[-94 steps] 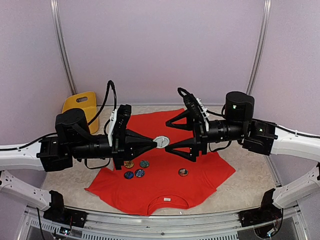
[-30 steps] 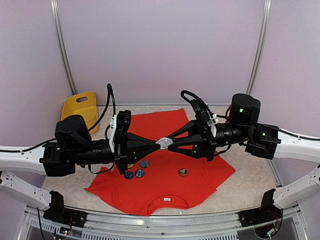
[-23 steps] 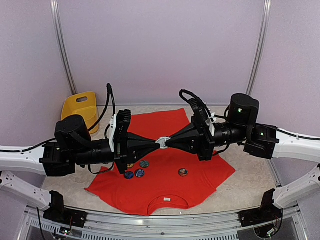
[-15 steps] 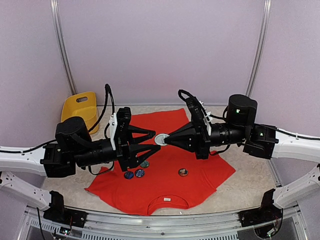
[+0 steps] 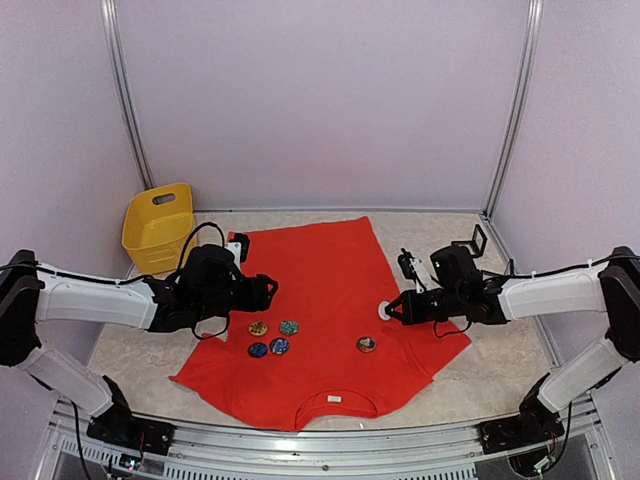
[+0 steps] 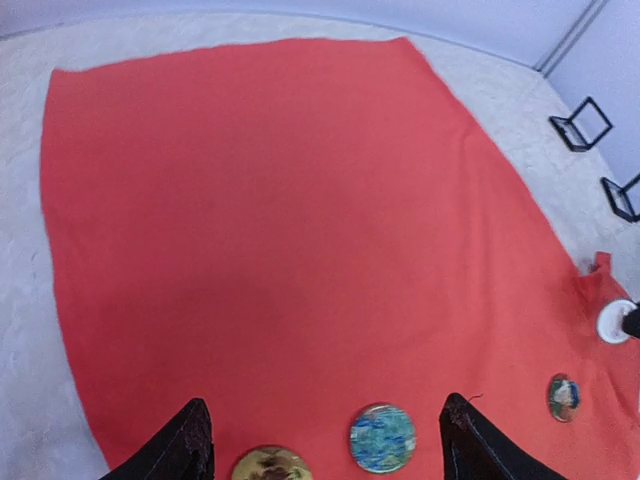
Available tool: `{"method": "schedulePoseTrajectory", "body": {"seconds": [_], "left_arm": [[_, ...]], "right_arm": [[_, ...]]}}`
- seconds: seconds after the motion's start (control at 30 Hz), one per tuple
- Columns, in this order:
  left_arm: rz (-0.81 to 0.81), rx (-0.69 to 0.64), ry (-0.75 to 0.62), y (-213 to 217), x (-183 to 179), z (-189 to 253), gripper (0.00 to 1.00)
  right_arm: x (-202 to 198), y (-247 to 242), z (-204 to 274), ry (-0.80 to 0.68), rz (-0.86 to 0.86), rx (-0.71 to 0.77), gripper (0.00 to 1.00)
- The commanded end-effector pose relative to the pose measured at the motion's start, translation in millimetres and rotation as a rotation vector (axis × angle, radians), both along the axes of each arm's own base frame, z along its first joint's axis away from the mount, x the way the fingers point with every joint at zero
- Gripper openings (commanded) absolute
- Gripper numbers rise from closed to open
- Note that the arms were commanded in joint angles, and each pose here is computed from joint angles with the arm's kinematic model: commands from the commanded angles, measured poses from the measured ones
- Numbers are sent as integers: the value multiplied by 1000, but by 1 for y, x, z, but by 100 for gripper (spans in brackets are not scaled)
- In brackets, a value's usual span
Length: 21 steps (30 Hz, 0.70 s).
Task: Pin the brooch onto the clothing
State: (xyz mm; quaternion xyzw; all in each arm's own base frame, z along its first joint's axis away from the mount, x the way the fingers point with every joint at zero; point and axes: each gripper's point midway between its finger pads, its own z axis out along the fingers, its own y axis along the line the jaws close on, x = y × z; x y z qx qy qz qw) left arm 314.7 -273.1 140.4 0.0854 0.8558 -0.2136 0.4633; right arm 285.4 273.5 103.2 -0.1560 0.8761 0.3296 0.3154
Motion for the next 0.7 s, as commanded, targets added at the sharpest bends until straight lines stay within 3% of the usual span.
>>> {"method": "schedulePoseTrajectory", "body": {"seconds": [0.0, 0.23, 0.4, 0.53, 0.67], "left_arm": [[165, -74, 153, 43, 22, -48, 72], [342, 75, 318, 91, 40, -129, 71], [516, 44, 367, 138, 37, -150, 72], [523, 37, 247, 138, 44, -121, 71], [234, 178, -64, 56, 41, -47, 72]], "right_arm": [[6, -14, -32, 82, -99, -25, 0], [8, -19, -61, 118, -99, -74, 0], [14, -6, -40, 63, -37, -48, 0], [15, -5, -28, 26, -2, -64, 0], [11, -2, -19, -7, 34, -48, 0]]}}
